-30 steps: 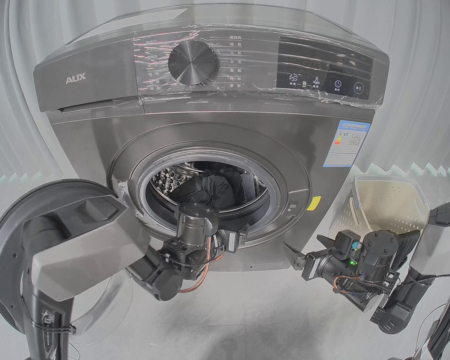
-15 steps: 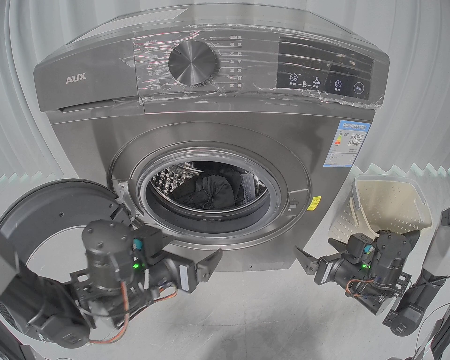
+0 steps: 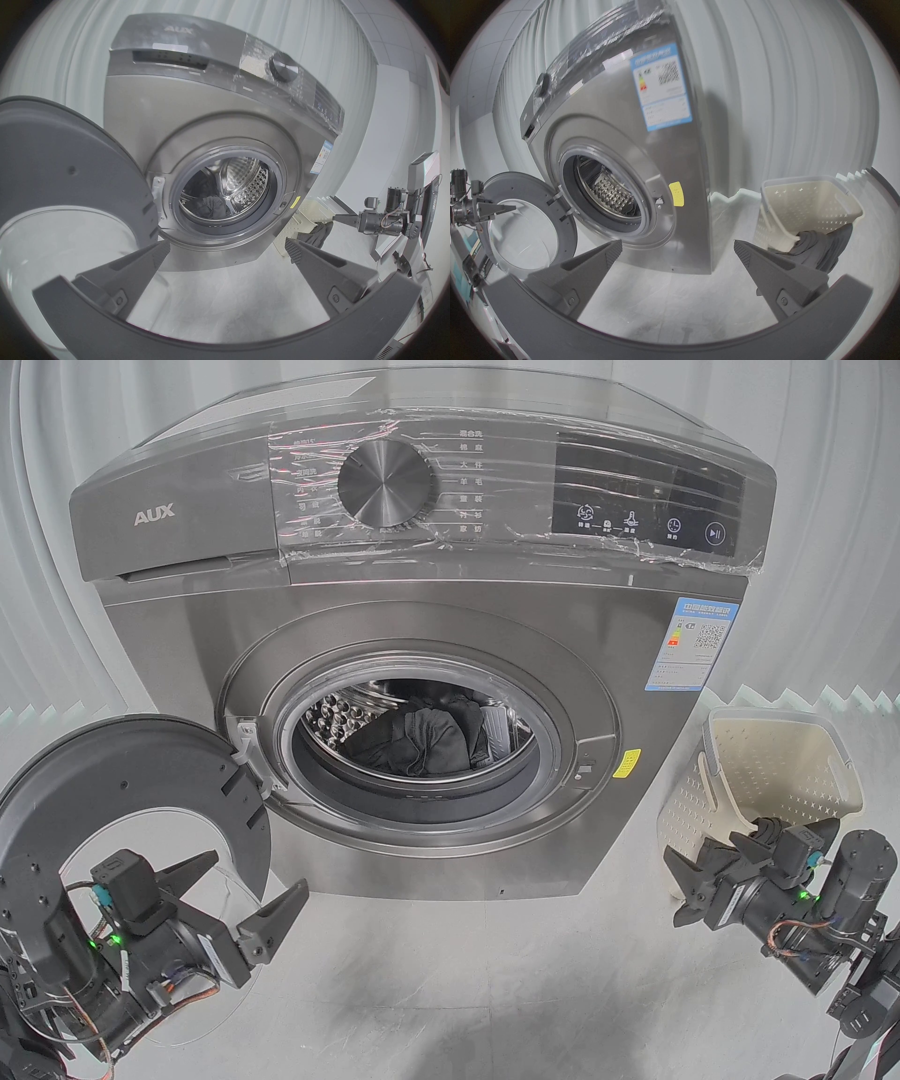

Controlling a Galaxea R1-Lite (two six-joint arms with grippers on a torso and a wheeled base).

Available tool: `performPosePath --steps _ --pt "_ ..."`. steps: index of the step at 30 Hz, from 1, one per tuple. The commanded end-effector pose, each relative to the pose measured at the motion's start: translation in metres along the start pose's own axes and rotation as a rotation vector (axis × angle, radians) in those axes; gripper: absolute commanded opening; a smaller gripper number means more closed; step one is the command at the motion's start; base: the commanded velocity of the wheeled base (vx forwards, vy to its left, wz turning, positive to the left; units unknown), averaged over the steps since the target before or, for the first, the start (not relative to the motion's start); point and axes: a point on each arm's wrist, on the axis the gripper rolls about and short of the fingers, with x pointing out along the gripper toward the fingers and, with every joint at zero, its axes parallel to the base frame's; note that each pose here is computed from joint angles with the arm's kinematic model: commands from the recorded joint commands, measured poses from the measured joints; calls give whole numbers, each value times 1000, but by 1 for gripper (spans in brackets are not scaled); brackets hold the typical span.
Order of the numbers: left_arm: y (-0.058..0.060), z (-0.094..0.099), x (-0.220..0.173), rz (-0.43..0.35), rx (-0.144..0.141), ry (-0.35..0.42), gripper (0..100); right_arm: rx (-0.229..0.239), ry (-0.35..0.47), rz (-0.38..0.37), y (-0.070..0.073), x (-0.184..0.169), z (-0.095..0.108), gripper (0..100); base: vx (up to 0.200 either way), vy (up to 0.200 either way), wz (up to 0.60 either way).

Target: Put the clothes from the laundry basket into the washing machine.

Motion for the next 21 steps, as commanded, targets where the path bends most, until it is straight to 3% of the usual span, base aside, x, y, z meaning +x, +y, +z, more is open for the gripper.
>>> performPosePath --steps 1,5,7,10,15,21 --pt "9 3 -19 18 -11 -59 100 10 -101 -1 -5 -21 19 100 -200 0 0" --pt "11 8 -28 19 -7 -101 100 4 -100 -4 -9 -36 25 100 -200 0 0" --pt "15 9 -36 35 20 -126 100 -7 -10 -13 -16 -60 21 100 -200 0 0" --pt "22 5 -47 54 33 -146 100 -28 45 -28 -25 -87 17 100 -133 0 0" --pt "30 1 -63 91 27 -172 100 -46 44 -64 -37 -120 11 100 0 0 0" --pt "35 -6 -81 97 51 -151 100 -72 -37 -145 -49 -150 7 100 -200 0 0"
